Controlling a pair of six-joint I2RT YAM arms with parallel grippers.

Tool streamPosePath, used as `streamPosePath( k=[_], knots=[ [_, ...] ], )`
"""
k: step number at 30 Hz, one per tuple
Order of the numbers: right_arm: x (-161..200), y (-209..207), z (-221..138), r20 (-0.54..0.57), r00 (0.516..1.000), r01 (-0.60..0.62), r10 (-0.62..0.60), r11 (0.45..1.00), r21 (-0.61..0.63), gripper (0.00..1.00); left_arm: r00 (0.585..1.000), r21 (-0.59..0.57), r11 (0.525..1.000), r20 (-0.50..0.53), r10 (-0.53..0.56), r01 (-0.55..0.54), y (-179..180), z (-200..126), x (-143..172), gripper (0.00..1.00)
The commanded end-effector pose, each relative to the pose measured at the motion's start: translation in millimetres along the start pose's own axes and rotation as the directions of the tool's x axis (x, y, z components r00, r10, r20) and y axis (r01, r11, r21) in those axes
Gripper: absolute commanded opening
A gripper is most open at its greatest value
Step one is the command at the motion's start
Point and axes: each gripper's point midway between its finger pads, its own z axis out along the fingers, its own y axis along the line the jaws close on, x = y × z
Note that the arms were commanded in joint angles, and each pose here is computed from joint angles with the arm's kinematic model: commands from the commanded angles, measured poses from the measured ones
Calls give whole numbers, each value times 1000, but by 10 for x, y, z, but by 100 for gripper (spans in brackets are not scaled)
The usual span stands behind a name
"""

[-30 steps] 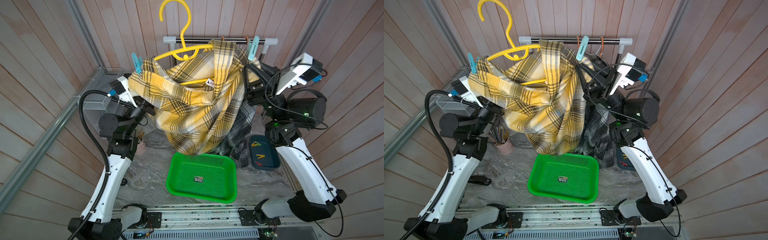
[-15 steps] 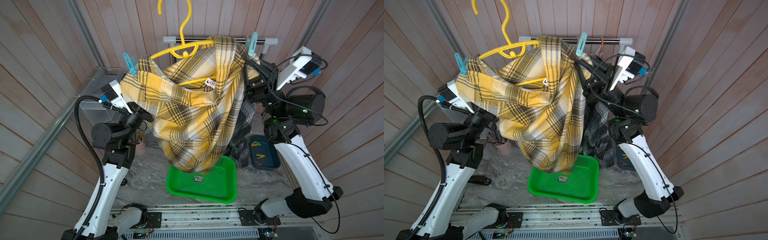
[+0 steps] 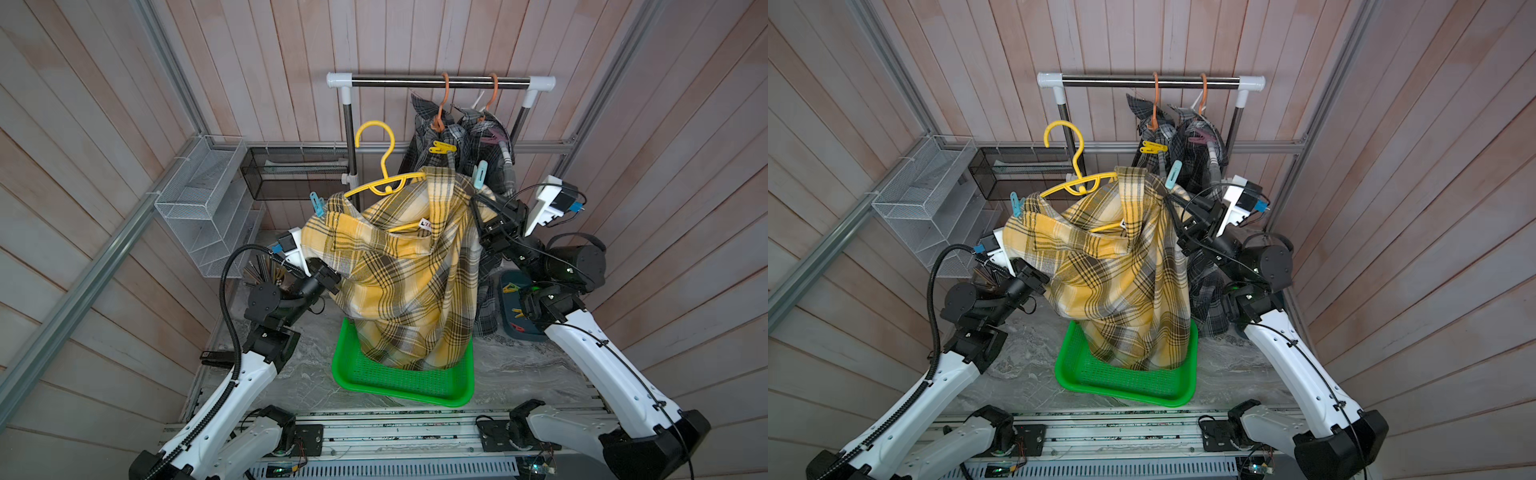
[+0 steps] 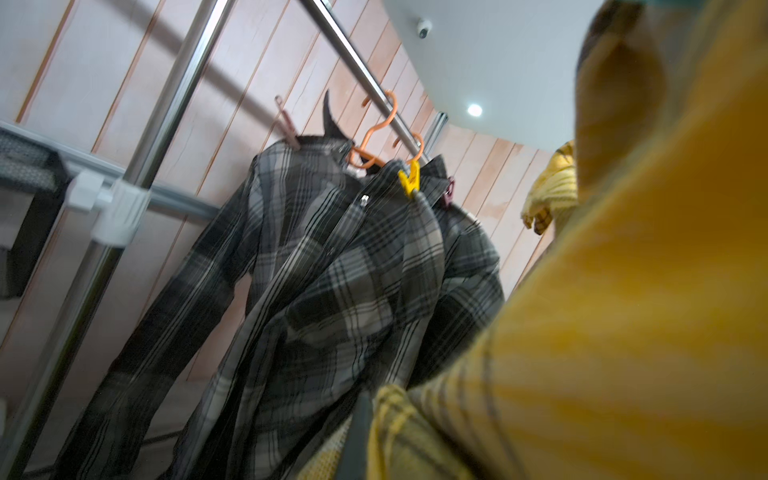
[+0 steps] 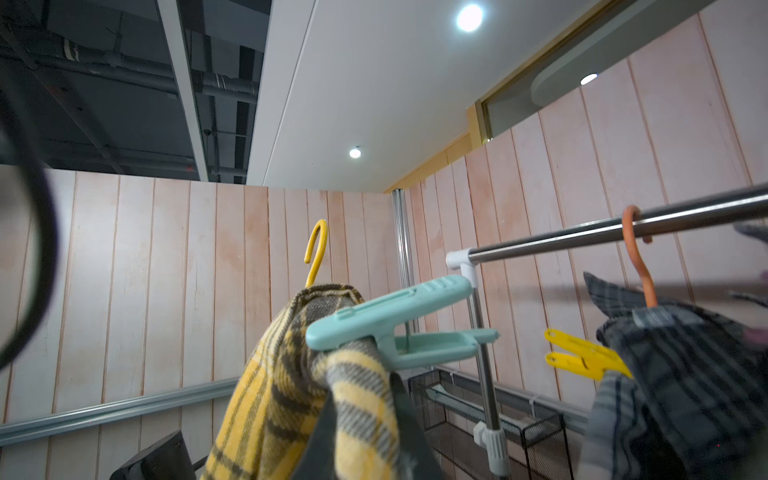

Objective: Remove the clothespins securing long-sleeve shirts to the hanger
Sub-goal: Place the long-sleeve shirt at the bin.

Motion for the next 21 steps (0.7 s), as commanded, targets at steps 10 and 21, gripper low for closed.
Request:
streamPosePath(
  k=[10, 21],
  knots=[
    [907, -126, -599, -164, 985, -33, 43, 998, 60, 0, 997, -208, 978, -74, 2, -18, 426, -526, 611, 35],
    [887, -187, -786, -167, 986, -7, 16, 998, 59, 0, 1000, -372, 928, -29, 5, -15, 724, -891, 530, 82]
  ],
)
